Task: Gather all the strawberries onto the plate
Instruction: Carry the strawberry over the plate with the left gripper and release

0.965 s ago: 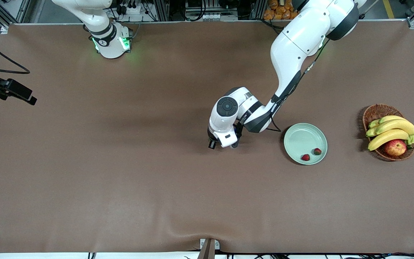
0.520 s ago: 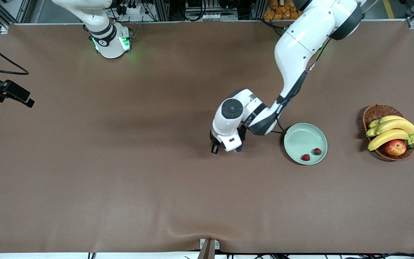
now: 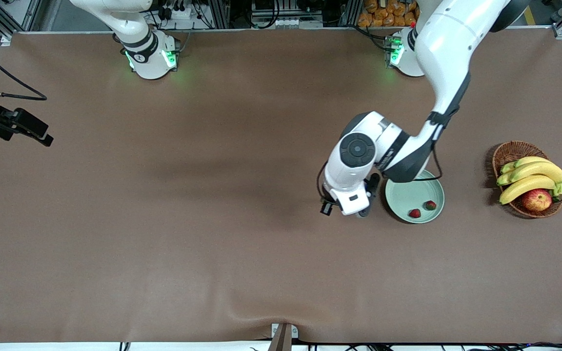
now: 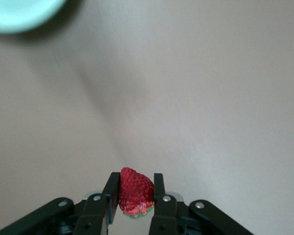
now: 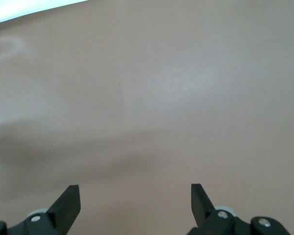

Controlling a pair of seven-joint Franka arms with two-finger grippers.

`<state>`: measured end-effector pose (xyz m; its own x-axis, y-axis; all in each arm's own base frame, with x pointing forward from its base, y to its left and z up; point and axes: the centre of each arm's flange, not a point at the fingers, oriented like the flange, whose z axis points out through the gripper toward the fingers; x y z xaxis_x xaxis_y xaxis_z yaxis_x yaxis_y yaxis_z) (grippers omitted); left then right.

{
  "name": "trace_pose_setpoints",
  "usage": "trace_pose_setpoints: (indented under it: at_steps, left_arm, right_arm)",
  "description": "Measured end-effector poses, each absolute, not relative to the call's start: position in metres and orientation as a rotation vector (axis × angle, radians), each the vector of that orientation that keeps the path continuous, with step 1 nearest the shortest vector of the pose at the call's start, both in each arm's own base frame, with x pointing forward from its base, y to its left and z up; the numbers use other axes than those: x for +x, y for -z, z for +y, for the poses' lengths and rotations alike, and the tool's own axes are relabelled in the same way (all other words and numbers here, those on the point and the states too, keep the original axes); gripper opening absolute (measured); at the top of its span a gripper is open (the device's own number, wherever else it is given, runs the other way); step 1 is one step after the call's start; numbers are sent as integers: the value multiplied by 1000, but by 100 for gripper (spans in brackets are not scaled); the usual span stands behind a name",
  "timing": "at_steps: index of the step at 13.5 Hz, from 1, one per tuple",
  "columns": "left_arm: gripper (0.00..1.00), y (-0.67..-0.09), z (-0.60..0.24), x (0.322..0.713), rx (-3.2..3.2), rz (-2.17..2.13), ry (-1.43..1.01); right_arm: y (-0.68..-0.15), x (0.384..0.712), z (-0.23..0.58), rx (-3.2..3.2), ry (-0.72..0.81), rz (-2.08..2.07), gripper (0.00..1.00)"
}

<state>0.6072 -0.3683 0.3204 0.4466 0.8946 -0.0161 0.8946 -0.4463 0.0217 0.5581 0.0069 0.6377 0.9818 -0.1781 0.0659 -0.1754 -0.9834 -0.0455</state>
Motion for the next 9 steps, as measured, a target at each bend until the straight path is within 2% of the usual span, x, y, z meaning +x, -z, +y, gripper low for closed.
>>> trace_pose_setpoints:
  at_steps: [5, 9]
  left_arm:
    - [32, -327, -258, 614, 2807, 1431, 90]
    - [32, -300, -160, 615, 2869, 1341, 210]
  right_arm:
    - [-639, 559, -2, -3087, 119, 295, 100]
    - [-639, 559, 3, -3088, 120, 281, 100]
